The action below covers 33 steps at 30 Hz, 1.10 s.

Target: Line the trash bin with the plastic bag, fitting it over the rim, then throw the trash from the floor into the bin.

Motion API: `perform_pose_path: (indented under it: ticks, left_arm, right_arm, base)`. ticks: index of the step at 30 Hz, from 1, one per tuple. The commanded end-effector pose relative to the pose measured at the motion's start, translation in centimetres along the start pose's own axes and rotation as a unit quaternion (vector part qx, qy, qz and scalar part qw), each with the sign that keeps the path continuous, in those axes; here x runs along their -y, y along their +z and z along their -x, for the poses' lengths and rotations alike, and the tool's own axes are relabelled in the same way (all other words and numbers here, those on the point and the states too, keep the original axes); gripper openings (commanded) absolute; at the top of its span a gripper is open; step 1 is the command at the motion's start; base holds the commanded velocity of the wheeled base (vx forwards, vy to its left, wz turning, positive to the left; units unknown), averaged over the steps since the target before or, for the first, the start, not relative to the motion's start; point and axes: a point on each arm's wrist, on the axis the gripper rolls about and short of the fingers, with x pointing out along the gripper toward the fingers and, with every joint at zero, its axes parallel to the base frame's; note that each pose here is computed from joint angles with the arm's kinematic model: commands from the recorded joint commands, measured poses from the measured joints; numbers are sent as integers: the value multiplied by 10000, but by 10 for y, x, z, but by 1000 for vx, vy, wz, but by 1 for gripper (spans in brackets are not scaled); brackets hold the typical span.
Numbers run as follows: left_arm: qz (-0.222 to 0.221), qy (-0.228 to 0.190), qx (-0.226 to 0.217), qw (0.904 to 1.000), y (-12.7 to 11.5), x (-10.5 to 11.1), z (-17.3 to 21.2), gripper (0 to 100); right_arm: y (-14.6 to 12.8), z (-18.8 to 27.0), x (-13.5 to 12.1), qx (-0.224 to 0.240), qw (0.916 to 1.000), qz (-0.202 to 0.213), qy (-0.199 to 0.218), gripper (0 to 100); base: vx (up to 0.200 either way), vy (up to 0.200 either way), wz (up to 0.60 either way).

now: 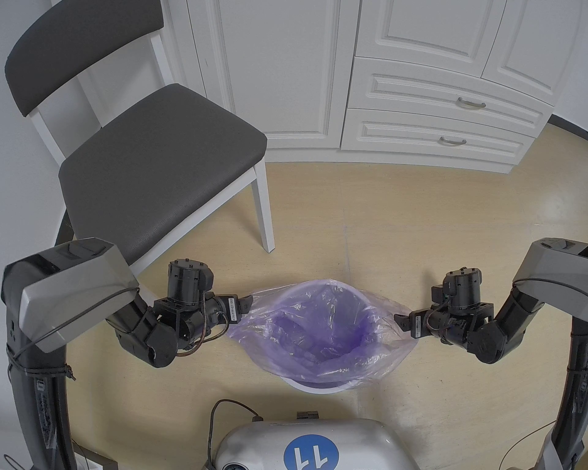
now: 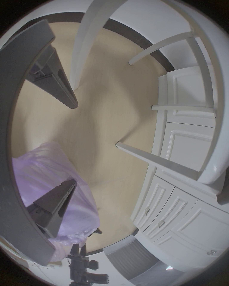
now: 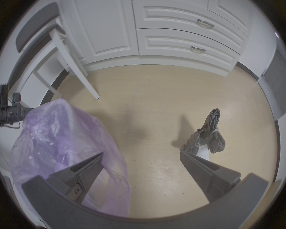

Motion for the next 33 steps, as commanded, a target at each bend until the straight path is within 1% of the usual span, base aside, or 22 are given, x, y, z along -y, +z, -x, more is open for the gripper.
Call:
perform_pose_path:
  ticks: [1, 3, 7, 10, 12, 16, 17, 18, 20, 22, 23, 24, 30, 33]
  left_arm:
    - [-85, -85, 117, 9999, 10, 4, 24, 100]
    - [-99, -87, 124, 9998, 10, 4, 24, 100]
    - [-75, -177, 323, 9993, 13, 8, 26, 100]
    - [-86, -214, 408, 9989, 16, 9, 32, 100]
    - [-95, -257, 430, 9987, 18, 11, 39, 100]
    - [-125, -348, 472, 9982, 21, 18, 49, 100]
    - [-125, -348, 472, 9982, 21, 18, 49, 100]
    - [-148, -384, 473, 9980, 21, 20, 53, 100]
    - [-148, -384, 473, 9980, 21, 20, 53, 100]
    - [-154, -423, 511, 9977, 23, 22, 57, 100]
    - [-154, -423, 511, 9977, 23, 22, 57, 100]
    - [-154, -423, 511, 9977, 23, 22, 58, 100]
    - [-160, -437, 508, 9976, 23, 23, 58, 100]
    - [-158, -441, 522, 9975, 23, 24, 58, 100]
  right_arm:
    - [10, 27, -5, 165, 9996, 220, 111, 100]
    - [11, 29, -4, 180, 9995, 240, 111, 100]
    - [14, 35, -4, 233, 9994, 244, 119, 100]
    - [15, 46, -8, 252, 9990, 299, 200, 100]
    - [13, 55, -12, 229, 9982, 479, 263, 100]
    - [-1, 63, -17, 21, 9953, 888, 375, 100]
    - [-1, 63, -17, 21, 9953, 888, 375, 100]
    - [-8, 64, -20, -97, 9935, 1056, 420, 100]
    - [-8, 64, -20, -97, 9935, 1056, 420, 100]
    - [-16, 66, -22, -243, 9904, 1275, 471, 100]
    - [-16, 66, -22, -243, 9904, 1275, 471, 100]
    - [-19, 68, -24, -288, 9887, 1377, 513, 100]
    - [-30, 71, -38, -442, 9838, 1576, 731, 100]
    - [-40, 72, -48, -576, 9796, 1709, 881, 100]
  base:
    - [0, 0, 0]
    - [0, 0, 0]
    - [0, 0, 0]
    - [0, 0, 0]
    - [0, 0, 0]
    - [0, 0, 0]
    - [0, 0, 0]
    - [0, 0, 0]
    - [0, 0, 0]
    - [0, 0, 0]
    - [0, 0, 0]
    - [0, 0, 0]
    - [0, 0, 0]
    - [0, 0, 0]
